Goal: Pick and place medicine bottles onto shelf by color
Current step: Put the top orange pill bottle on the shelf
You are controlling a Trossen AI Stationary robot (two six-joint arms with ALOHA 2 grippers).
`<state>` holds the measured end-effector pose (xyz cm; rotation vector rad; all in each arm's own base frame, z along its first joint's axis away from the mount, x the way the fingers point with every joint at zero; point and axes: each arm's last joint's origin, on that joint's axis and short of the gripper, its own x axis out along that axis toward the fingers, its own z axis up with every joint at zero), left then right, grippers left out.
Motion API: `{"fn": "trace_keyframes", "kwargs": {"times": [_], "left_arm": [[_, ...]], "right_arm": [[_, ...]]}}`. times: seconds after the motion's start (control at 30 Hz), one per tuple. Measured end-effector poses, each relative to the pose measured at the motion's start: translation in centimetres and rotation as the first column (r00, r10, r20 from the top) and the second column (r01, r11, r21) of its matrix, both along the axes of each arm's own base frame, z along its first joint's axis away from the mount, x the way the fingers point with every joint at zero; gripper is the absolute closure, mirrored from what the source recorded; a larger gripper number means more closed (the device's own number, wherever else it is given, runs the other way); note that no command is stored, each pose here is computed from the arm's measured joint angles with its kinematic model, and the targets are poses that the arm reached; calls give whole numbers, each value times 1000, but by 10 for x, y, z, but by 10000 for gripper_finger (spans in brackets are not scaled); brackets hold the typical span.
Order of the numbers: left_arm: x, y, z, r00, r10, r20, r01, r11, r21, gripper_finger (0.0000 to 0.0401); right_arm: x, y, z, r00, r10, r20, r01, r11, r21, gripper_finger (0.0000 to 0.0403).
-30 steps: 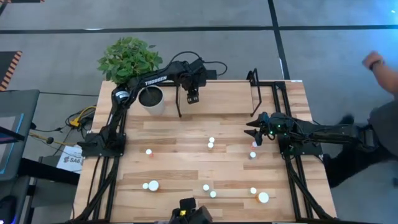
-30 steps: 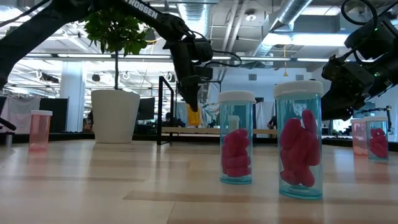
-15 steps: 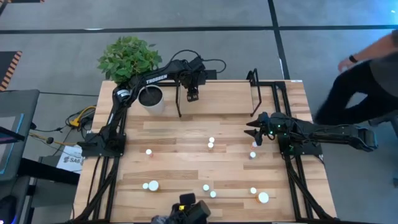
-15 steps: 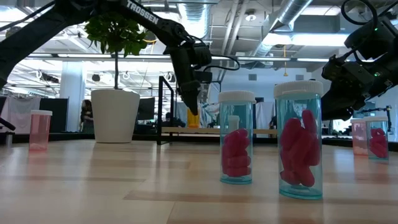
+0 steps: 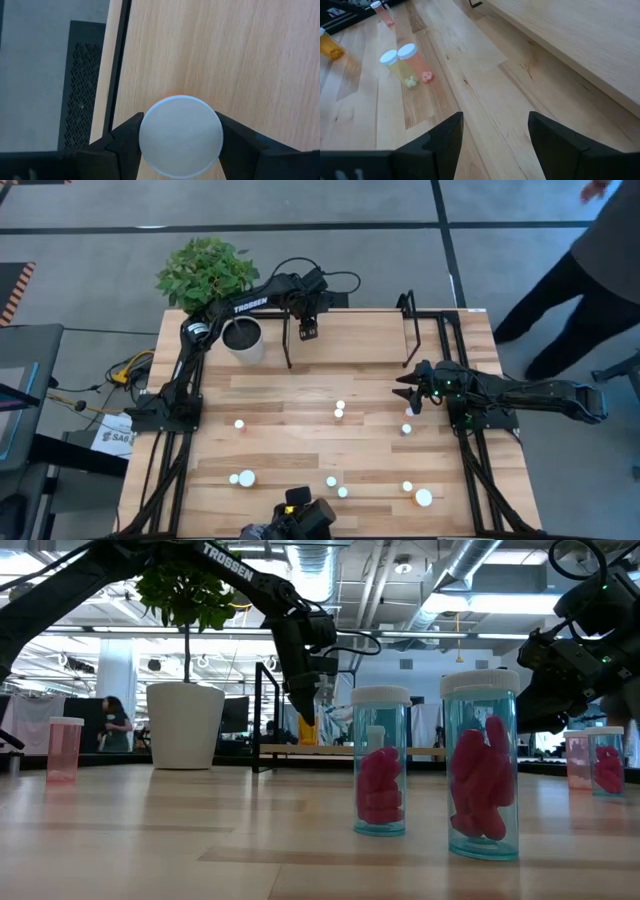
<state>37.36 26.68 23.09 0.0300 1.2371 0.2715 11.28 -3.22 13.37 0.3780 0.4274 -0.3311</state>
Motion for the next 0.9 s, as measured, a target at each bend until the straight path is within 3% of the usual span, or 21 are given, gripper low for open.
{"fn": "trace_keyframes", "kwargs": {"times": [0.9], "left_arm": [[2, 3, 1, 997, 74, 19, -75, 996, 43, 148]], "right_arm": [[0, 0, 0, 1000, 0, -1, 0, 1000, 0, 154]]}}
